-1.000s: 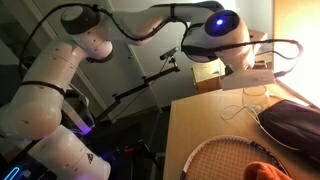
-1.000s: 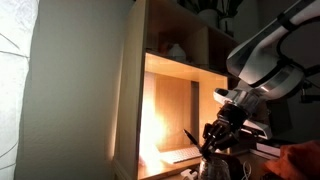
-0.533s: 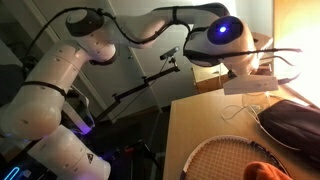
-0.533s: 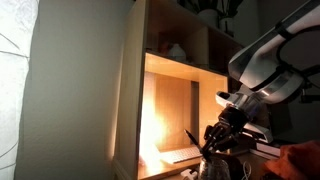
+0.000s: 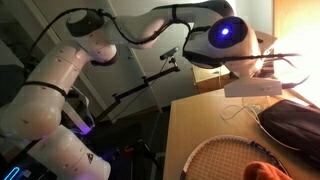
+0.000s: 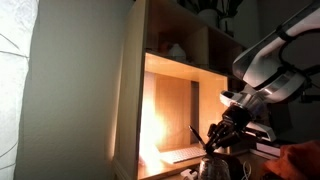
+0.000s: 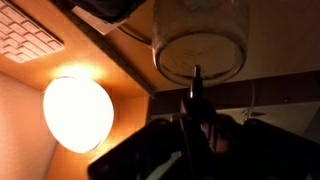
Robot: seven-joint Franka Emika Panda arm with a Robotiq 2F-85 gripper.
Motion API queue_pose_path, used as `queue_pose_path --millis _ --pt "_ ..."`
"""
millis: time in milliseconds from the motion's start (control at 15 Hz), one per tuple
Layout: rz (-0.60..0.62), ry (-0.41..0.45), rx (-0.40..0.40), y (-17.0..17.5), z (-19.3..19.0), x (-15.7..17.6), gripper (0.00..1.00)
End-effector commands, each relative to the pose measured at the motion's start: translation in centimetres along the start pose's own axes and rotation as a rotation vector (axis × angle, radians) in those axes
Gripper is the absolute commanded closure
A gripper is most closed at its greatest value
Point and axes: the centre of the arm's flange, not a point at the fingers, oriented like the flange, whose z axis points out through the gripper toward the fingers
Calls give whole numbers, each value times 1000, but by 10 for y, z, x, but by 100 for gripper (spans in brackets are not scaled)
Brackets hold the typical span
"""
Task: Use the towel to wipe the monitor and put the pen in the jar
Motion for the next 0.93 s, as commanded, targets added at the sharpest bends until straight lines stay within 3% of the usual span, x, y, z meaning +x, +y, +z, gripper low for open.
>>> queue_pose_path --millis 0,133,600,667,867 --pt "-15 -30 20 -1 -1 -4 63" --pt "-37 -33 26 -2 1 -4 56" --pt "-64 -46 28 -5 4 -1 4" --pt "-71 -50 21 -6 1 2 0" --pt "-141 -25 -2 -16 -22 12 0"
